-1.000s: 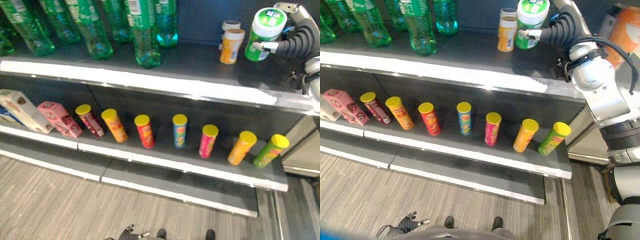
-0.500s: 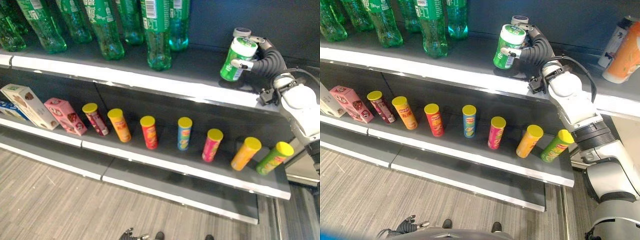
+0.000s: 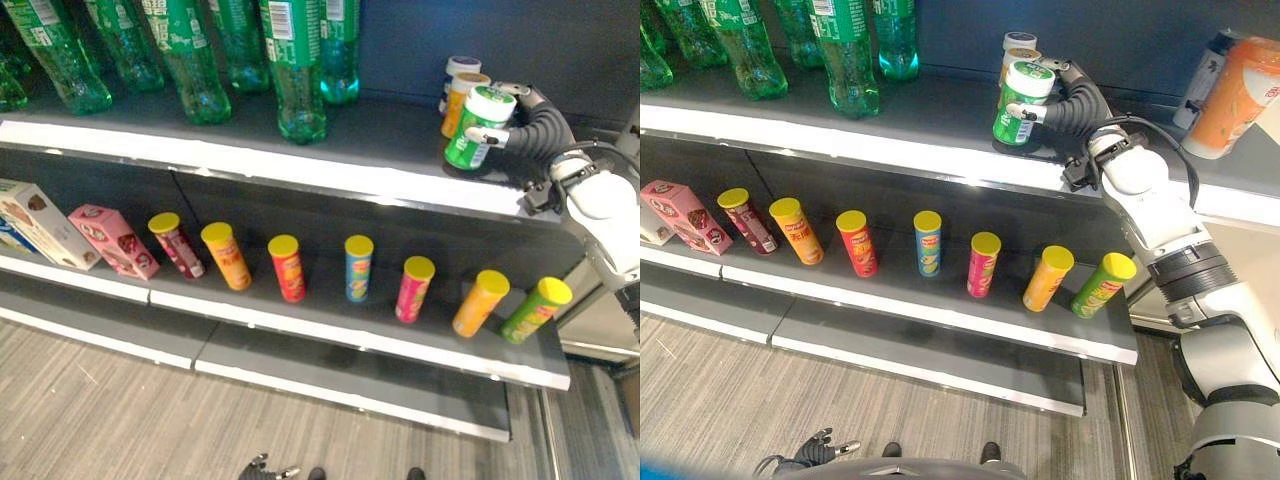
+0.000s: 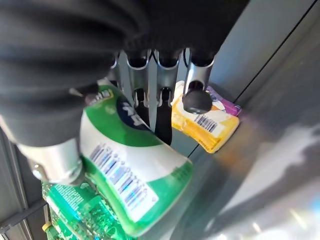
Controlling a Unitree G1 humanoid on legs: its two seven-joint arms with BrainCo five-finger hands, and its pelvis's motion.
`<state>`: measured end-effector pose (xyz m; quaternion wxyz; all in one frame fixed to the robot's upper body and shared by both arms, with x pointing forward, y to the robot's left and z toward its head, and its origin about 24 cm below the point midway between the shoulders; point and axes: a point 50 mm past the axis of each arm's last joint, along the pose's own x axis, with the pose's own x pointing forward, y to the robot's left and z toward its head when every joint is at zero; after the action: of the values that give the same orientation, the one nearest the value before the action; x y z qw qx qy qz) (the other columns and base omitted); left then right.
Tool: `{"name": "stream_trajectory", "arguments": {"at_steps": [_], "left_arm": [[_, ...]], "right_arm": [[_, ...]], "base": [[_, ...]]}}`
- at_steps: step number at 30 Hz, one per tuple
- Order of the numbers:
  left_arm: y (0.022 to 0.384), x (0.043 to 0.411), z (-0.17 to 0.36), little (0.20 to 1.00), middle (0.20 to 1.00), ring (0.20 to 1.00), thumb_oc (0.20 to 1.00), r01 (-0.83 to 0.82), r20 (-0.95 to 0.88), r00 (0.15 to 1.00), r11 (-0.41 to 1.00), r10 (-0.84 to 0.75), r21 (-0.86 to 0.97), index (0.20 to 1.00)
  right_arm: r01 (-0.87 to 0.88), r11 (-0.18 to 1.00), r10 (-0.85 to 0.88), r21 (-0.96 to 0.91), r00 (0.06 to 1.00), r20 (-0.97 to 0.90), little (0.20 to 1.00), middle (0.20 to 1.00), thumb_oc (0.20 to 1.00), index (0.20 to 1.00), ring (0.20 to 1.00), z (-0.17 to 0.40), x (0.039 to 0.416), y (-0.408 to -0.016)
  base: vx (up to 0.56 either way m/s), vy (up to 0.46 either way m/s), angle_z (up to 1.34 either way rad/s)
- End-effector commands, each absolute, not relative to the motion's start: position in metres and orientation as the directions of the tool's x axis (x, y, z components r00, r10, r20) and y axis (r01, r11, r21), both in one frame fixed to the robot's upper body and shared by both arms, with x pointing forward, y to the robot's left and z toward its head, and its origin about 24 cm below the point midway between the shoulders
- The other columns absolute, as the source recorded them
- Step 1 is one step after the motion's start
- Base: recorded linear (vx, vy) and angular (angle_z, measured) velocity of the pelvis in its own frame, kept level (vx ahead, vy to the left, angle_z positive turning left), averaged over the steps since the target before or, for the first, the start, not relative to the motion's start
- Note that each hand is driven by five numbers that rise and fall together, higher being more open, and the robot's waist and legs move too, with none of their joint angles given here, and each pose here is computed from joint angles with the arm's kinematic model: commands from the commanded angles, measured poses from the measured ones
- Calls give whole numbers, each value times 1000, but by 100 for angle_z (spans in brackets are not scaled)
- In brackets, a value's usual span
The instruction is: Put the goods on the table back onto the shelves and tidy them up.
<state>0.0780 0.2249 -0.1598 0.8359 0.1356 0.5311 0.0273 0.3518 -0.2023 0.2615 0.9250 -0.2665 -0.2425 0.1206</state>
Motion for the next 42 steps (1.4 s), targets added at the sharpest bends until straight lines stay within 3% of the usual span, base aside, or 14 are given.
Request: {"name": "stream_trajectory", "arguments": {"at_steps": [1, 37, 38, 39, 42], "left_arm": [[242, 95, -154, 1000, 1000, 1000, 1000, 92, -857, 460, 948, 232, 306, 1000], [255, 101, -148, 1000, 1000, 1000, 1000, 93, -844, 479, 942, 242, 323, 1000], [255, 102, -148, 1000, 1000, 1000, 1000, 90, -843, 480, 942, 243, 323, 1000], [255, 102, -148, 1000, 1000, 1000, 1000, 88, -843, 480, 942, 245, 323, 1000], [257, 102, -148, 1000, 1000, 1000, 1000, 76, -841, 478, 942, 253, 327, 1000]], "right_arm": [[11, 776, 355, -631, 820, 450, 200, 200, 200, 200, 200, 294, 352, -201], [25, 731, 332, -682, 860, 388, 200, 200, 200, 200, 200, 285, 363, -201], [23, 733, 333, -680, 859, 389, 536, 536, 536, 536, 536, 285, 364, -200], [23, 735, 333, -677, 858, 390, 1000, 1000, 1000, 1000, 1000, 285, 363, -200], [35, 748, 335, -663, 842, 423, 1000, 1000, 1000, 1000, 1000, 291, 361, -199]], "base": [[0, 0, 0], [0, 0, 0], [3, -3, -4], [2, -5, -4], [0, 0, 0]]}}
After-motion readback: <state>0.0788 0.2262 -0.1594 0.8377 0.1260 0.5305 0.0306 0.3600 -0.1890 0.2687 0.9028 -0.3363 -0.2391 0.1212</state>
